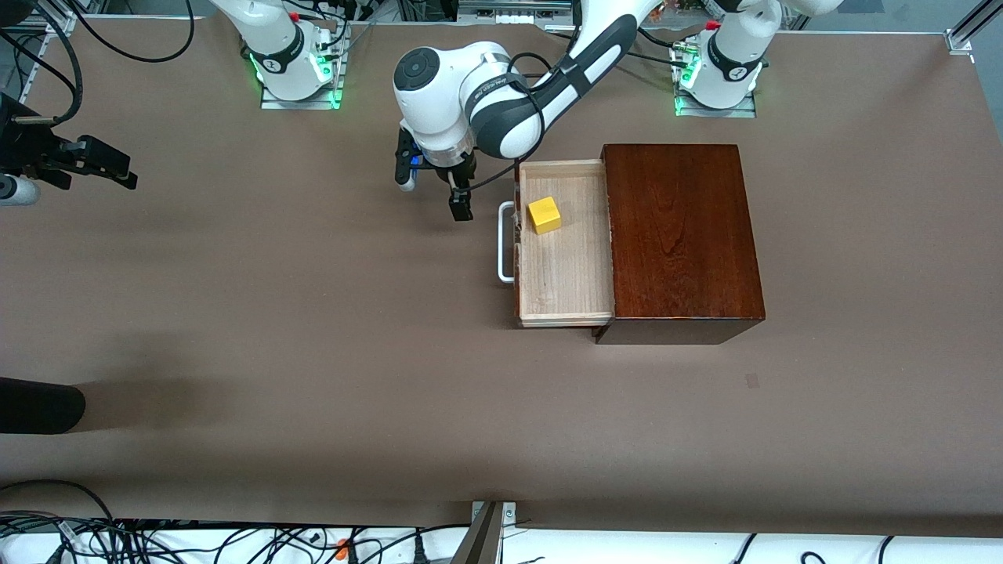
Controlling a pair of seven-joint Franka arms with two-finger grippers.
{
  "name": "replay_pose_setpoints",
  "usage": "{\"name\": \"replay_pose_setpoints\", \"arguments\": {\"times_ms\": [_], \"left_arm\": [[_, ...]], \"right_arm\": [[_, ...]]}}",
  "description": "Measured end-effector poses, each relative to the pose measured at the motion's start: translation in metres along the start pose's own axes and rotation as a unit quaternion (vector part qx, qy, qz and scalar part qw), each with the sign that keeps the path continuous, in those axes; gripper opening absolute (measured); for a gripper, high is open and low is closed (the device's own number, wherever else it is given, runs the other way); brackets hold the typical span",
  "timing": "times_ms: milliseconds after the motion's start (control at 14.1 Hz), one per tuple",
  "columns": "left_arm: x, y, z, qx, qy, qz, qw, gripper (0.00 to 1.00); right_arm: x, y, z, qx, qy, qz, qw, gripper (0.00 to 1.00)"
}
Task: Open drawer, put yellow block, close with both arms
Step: 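Lower the left gripper to the drawer front beside the handle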
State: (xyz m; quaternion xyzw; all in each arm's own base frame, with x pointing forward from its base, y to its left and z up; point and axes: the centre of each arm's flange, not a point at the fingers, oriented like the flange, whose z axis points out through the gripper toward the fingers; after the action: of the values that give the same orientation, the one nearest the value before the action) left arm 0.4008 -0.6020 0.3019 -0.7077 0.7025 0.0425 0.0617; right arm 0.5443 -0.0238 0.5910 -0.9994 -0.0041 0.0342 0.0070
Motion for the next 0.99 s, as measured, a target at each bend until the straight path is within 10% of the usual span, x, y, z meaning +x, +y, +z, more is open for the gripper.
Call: {"name": "replay_pose_setpoints", "arguments": {"times_ms": [426,994], "left_arm": [[-0.024,-0.001,-0.011,-0.021,-0.061,0.033,0.997,1.00],[-0.034,-0.029,-0.018,-0.004,-0.030,0.011,0.999,1.00]], "right_arm": [[0.000,0.000,-0.001,0.000,0.000,0.000,1.000,1.00],[0.000,0.002,0.000,0.000,-0.002,0.002,1.000,1.00]]}}
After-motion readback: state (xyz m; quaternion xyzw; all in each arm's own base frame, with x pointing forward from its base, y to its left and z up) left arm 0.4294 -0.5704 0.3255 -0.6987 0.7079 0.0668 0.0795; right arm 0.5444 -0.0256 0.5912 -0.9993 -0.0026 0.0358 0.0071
